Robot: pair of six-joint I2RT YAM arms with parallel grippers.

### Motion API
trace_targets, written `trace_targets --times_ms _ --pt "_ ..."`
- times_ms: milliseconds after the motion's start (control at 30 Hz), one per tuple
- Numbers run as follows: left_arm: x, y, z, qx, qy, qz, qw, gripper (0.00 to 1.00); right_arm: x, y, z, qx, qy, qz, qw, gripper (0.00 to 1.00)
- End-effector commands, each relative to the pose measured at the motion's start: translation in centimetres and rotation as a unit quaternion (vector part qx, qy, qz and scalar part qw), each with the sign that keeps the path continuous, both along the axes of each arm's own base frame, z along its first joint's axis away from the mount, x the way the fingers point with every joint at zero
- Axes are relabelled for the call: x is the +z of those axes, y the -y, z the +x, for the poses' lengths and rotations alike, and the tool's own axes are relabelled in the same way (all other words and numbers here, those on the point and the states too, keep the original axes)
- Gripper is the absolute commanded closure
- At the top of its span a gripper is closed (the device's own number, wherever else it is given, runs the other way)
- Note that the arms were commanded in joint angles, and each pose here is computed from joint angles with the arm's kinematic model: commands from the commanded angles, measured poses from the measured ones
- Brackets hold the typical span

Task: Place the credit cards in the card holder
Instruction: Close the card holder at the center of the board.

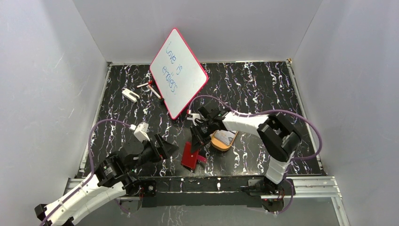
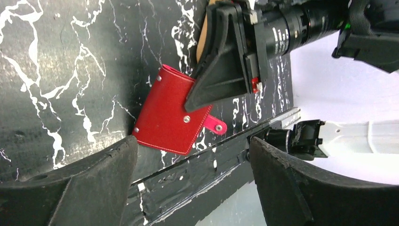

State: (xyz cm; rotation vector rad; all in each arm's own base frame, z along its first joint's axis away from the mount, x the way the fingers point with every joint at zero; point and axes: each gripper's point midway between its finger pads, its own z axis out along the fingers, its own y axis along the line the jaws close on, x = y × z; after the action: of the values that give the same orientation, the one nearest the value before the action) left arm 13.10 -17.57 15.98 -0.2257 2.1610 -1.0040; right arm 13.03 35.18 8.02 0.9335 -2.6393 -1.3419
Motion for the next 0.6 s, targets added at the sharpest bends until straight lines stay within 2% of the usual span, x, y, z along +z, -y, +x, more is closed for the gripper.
trace_targets --times_ms 0,167,300,500,567 --pt "-1.2 1.0 -0.9 -0.027 -0.028 -0.008 0.999 0.16 -1.1 -0.9 0.5 0.024 0.024 -0.018 0.999 0.95" --pt "-4.1 1.7 -1.7 -0.039 -0.062 -0.017 0.997 0.18 -2.6 -0.8 0.7 0.009 0.028 -0.038 0.999 0.67" --pt "-5.0 2.1 -1.7 -0.044 -0.065 -0.024 0.997 0.19 -1.9 -0.8 1.6 -0.018 0.049 -0.046 0.998 0.44" --pt "-4.2 2.3 -1.0 -0.047 -0.043 -0.011 0.998 0.19 1.2 0.4 3.0 -0.081 0.1 -0.057 0.99 0.17" --pt "-4.0 2.3 -0.8 -0.047 -0.037 -0.003 0.998 0.19 2.3 1.3 3.0 -0.104 0.113 -0.058 0.986 0.12"
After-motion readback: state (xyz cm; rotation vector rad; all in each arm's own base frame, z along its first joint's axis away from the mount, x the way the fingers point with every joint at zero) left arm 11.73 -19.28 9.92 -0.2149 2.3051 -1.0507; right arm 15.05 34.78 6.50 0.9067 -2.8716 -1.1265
